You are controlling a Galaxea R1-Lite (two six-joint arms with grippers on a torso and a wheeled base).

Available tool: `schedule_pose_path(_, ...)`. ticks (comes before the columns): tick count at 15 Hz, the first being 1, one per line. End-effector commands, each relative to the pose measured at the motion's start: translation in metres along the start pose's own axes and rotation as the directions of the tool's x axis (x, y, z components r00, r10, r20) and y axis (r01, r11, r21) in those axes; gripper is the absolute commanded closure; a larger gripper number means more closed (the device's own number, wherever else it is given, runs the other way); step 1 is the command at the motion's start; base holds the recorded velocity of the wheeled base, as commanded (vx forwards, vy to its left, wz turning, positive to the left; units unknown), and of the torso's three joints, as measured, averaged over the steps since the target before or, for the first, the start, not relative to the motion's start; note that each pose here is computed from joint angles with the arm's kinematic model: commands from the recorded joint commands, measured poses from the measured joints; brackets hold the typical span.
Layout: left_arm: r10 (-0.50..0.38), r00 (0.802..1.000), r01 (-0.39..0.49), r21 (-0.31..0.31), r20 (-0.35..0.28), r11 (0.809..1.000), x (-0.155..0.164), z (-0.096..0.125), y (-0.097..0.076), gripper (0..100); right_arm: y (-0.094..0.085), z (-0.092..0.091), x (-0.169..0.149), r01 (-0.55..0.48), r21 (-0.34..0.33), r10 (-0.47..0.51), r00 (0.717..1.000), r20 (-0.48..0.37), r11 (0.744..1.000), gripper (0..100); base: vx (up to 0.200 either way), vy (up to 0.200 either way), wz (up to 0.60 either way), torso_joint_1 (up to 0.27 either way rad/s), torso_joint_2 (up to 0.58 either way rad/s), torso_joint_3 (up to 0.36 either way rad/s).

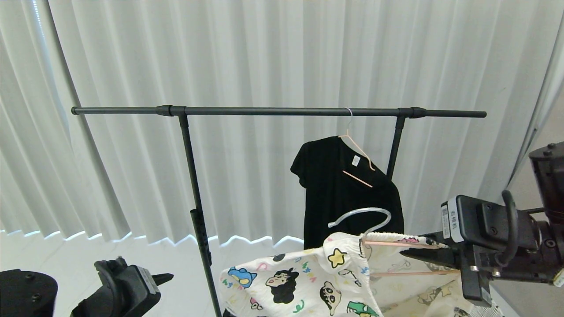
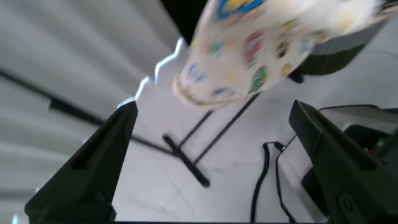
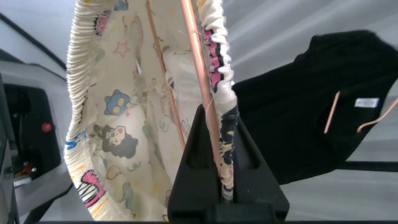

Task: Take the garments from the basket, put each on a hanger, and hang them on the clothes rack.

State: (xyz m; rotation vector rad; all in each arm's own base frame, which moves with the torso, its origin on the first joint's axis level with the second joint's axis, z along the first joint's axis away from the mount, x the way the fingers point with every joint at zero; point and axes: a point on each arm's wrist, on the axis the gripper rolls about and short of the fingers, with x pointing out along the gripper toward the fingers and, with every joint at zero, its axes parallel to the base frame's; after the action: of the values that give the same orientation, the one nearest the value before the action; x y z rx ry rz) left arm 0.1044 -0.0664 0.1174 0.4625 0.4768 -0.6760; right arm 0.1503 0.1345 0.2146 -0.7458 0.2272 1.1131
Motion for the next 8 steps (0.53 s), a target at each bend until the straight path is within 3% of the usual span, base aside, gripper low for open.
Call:
schedule_pose_path(1,0.003,0.998,-0.006,-0.049,-0.060,0.999,0.009,-0.004,0.004,0,0.001,0.004,-0.007,0.012,-0.012,-0.012,1.000,0.026,1.000,100,0.000,0.000,0.00,0.000,0.00,0.000)
schedule_pose_path(5,-0.002,0.999,-0.002,-0.097,-0.046,0.995,0.019,0.011,0.009,0,0.010,0.012,-0.014,-0.006,-0.043,0.009,0.997,0.070,0.999,100,0.000,0.000,0.00,0.000,0.00,0.000)
schedule_pose_path(6,-0.005,0.999,0.001,-0.097,-0.042,0.995,0.019,0.012,0.009,100,0.010,0.012,-0.014,-0.009,-0.046,0.012,0.997,0.073,0.999,100,0.000,0.000,0.00,0.000,0.00,0.000)
schedule_pose_path(8,-0.043,0.999,0.040,-0.098,-0.030,0.994,0.018,0.011,0.007,100,0.010,0.013,-0.014,-0.009,-0.047,0.012,0.997,0.075,0.999,100,0.000,0.000,0.00,0.000,0.00,0.000)
